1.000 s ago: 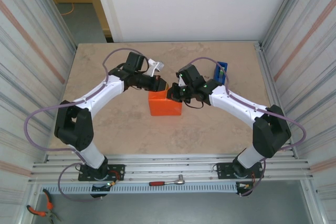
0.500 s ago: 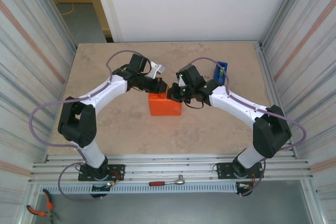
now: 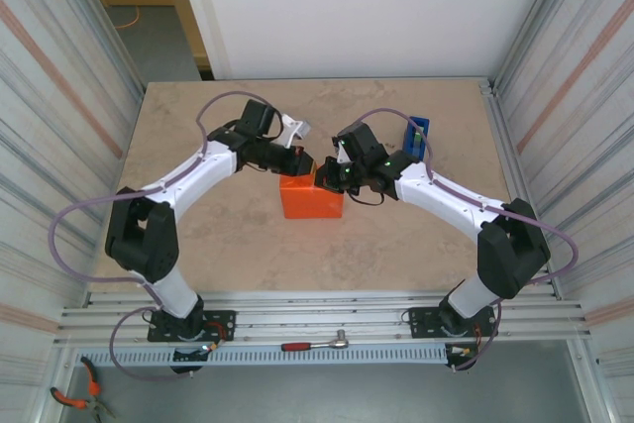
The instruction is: Wrap the gift box in paper
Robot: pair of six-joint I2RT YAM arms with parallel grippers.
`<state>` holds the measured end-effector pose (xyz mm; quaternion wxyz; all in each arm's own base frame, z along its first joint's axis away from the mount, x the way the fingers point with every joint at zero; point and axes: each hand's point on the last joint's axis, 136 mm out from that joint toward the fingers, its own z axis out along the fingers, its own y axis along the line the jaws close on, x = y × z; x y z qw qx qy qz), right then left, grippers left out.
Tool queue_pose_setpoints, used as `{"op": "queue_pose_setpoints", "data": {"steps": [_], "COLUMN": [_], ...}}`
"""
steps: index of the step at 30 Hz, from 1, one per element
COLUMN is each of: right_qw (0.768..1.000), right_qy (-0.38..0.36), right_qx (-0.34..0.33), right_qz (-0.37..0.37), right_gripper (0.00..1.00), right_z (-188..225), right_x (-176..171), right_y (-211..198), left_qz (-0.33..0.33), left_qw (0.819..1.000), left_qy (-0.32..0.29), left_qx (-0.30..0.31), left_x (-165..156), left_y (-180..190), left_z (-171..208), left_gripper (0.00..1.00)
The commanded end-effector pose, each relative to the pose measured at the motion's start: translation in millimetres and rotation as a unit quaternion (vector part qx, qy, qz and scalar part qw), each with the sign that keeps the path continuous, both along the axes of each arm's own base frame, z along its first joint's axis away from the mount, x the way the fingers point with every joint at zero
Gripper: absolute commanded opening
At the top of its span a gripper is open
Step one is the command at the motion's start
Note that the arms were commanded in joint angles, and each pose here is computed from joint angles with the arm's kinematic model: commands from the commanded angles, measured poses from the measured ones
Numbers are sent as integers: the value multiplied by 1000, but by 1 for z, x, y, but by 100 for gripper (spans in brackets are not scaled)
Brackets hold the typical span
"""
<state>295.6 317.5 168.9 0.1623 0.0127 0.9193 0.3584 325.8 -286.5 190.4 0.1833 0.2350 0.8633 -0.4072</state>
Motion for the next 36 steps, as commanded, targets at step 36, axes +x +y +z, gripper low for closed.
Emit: {"op": "queue_pose_setpoints", "data": {"steps": [36], "right_qw": [990], "right_qy": [18], "right_qx": [-138], "right_qz": [36], "right_gripper": [16], "right_z": [-47], "right_x": [-21], "right_y": [-22], "left_qz": [-1], "left_qw": [1000], "left_qy": [7], "left_qx": [30], "left_x": [-40], "left_y": [30], "left_z": [-26], "left_gripper": [0]}}
